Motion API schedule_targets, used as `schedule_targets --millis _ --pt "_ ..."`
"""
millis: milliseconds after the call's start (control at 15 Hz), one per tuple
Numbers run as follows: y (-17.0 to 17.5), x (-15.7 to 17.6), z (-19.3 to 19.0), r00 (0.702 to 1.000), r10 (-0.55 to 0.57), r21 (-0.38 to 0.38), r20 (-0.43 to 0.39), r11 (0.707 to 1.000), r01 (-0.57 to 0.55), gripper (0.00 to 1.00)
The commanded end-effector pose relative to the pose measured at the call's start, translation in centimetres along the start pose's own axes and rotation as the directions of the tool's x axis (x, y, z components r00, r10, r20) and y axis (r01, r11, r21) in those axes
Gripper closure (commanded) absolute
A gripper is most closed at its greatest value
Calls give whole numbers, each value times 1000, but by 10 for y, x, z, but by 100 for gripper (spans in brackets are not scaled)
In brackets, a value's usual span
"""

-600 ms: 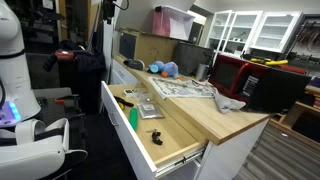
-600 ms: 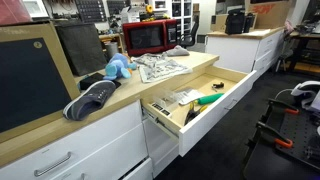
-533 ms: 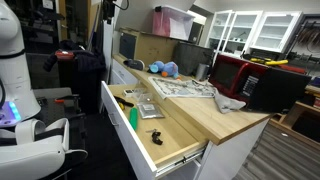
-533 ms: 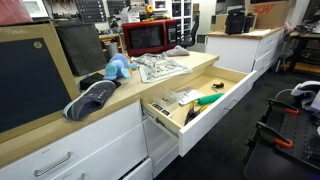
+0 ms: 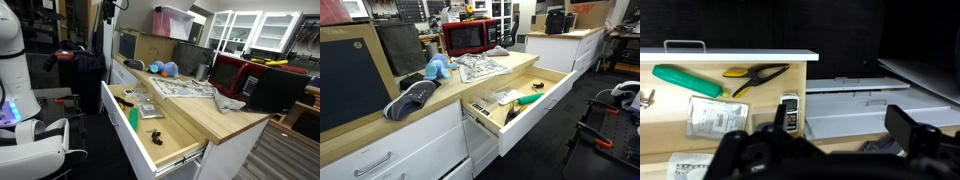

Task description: Close the top drawer

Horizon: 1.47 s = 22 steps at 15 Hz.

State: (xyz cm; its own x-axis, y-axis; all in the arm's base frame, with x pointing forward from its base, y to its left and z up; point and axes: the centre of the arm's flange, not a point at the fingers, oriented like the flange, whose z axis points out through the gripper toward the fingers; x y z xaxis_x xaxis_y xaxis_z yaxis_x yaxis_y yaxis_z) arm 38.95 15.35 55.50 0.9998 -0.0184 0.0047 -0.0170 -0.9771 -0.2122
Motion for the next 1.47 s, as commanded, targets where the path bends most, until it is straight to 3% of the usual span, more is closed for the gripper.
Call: schedule_targets --millis 0,267,467,667,933,1067,1400 --pt "4 -1 -1 1000 -6 7 3 1000 6 0" --pt "60 -6 4 996 85 -7 -4 996 -85 0" --pt "122 -13 20 983 184 -44 5 982 -184 0" --pt "180 -29 43 963 271 -128 14 955 -267 0" --pt "257 -53 78 927 375 -261 11 896 -359 0" --pt "274 -61 72 917 396 -256 48 892 -372 0" --pt "266 -52 80 916 396 -253 60 894 -370 0"
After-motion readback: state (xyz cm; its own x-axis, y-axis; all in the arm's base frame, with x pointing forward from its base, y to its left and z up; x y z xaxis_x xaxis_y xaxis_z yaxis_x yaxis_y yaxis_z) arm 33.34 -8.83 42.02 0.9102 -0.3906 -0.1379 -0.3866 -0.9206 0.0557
